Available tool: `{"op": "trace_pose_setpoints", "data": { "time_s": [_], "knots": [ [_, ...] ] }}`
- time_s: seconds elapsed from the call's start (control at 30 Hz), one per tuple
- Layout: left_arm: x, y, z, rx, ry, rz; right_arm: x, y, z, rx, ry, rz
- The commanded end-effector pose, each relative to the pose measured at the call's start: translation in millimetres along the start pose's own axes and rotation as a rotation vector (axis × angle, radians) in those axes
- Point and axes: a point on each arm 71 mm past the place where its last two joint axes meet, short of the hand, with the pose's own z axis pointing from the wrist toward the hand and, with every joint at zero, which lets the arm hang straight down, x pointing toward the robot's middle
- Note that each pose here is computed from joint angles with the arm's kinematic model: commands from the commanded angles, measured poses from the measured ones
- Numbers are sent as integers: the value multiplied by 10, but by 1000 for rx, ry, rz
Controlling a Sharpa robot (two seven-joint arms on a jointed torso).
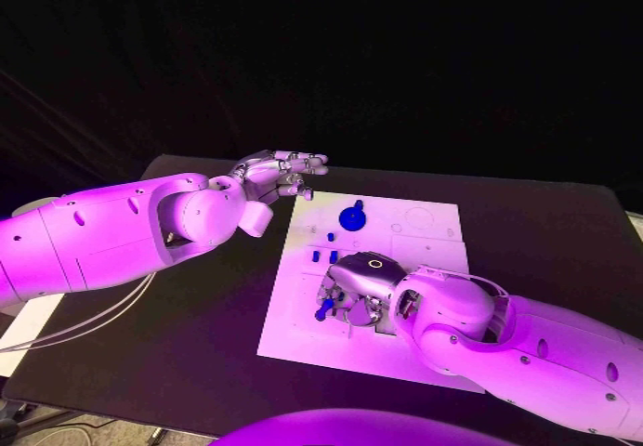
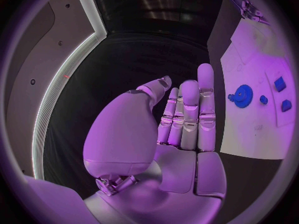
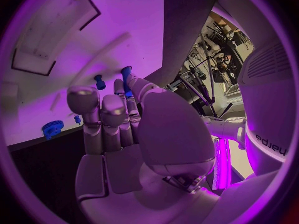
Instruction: Assemble the parts on the task board
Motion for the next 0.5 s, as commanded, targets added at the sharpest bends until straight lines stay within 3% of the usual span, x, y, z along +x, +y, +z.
{"op": "trace_pose_setpoints", "data": {
  "time_s": [0.03, 0.5],
  "knots": [
    [24, -5, 2, 4, 21, -1, 5, -18, 11, 25, 2, -50],
    [30, -3, 6, 2, 24, -2, 95, 121, 74, -7, 84, -90]
  ]
}}
